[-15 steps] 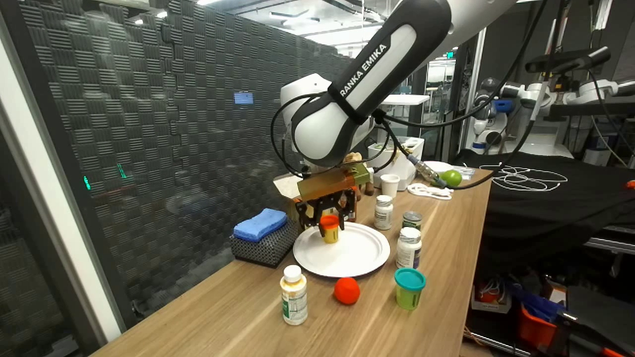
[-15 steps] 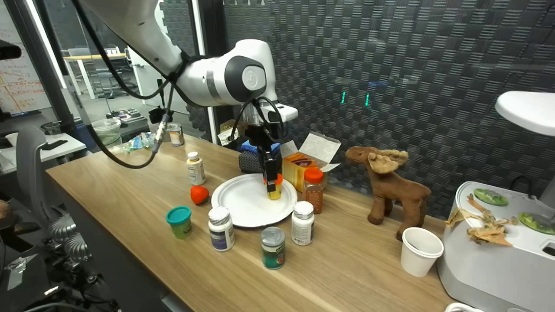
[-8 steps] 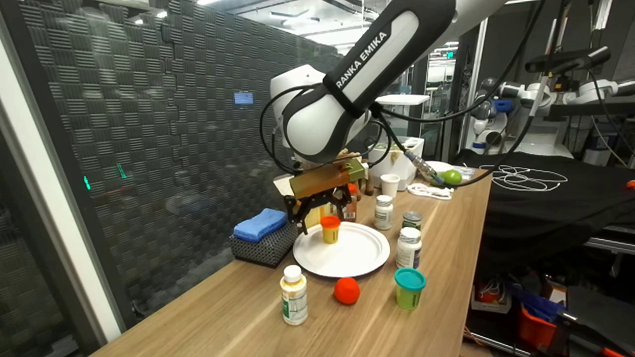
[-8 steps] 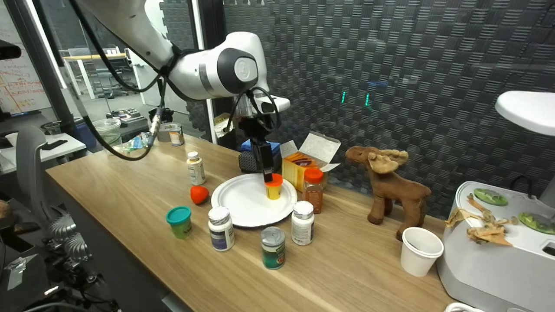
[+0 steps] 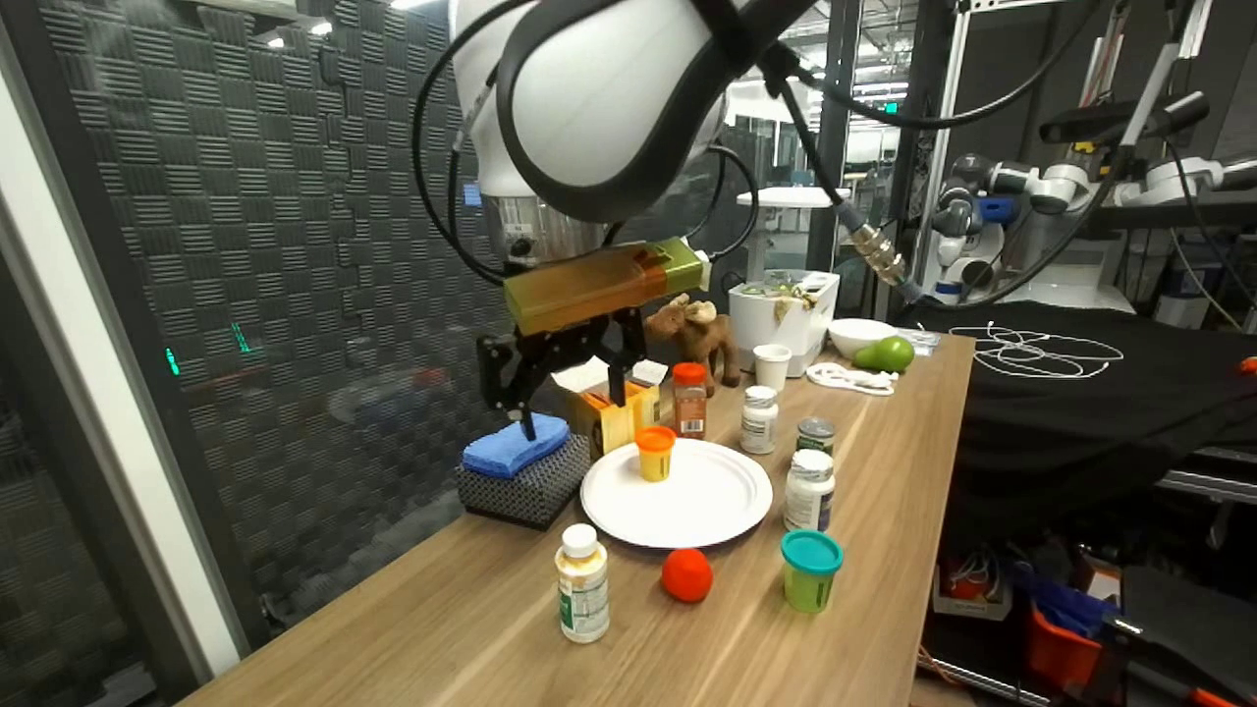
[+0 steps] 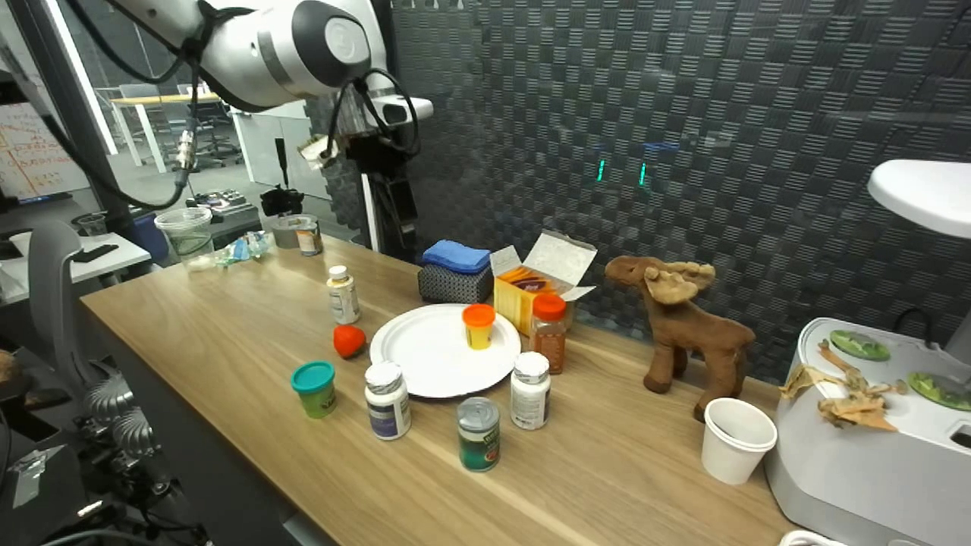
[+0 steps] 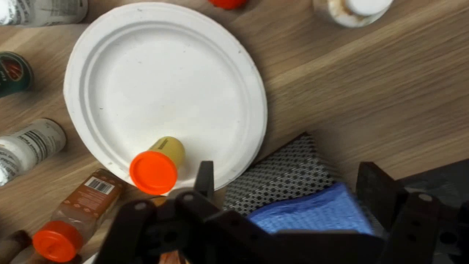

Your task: Pick up all the objects surrounding the white plate and arrange them on the plate

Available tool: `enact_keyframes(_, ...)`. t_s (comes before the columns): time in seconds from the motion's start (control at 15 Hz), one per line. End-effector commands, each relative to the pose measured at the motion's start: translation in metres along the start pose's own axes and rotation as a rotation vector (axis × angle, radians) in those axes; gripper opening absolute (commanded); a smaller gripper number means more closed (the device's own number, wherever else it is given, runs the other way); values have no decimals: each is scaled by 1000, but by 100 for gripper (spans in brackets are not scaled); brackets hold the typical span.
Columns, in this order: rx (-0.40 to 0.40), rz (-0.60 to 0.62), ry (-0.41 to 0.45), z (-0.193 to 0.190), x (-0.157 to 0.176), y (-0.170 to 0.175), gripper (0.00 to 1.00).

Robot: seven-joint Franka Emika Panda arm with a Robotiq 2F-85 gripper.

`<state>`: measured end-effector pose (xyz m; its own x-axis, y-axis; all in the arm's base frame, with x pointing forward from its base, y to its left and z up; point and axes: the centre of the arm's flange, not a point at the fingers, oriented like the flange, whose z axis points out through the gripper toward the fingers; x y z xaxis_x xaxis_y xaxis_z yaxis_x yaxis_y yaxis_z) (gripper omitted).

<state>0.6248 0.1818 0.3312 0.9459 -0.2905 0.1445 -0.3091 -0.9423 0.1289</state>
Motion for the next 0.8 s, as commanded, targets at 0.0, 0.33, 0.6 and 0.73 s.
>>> enact_keyframes(0.0, 70, -100, -6, -27, -37, -14, 100)
enact_keyframes(0.33, 106, -208, -70, -14, -65, -39, 100)
enact_keyframes(0.6, 109, -273, -143, 5, -84, -45, 100)
enact_keyframes(0.73, 108, -295, -161, 9, -89, -45, 100)
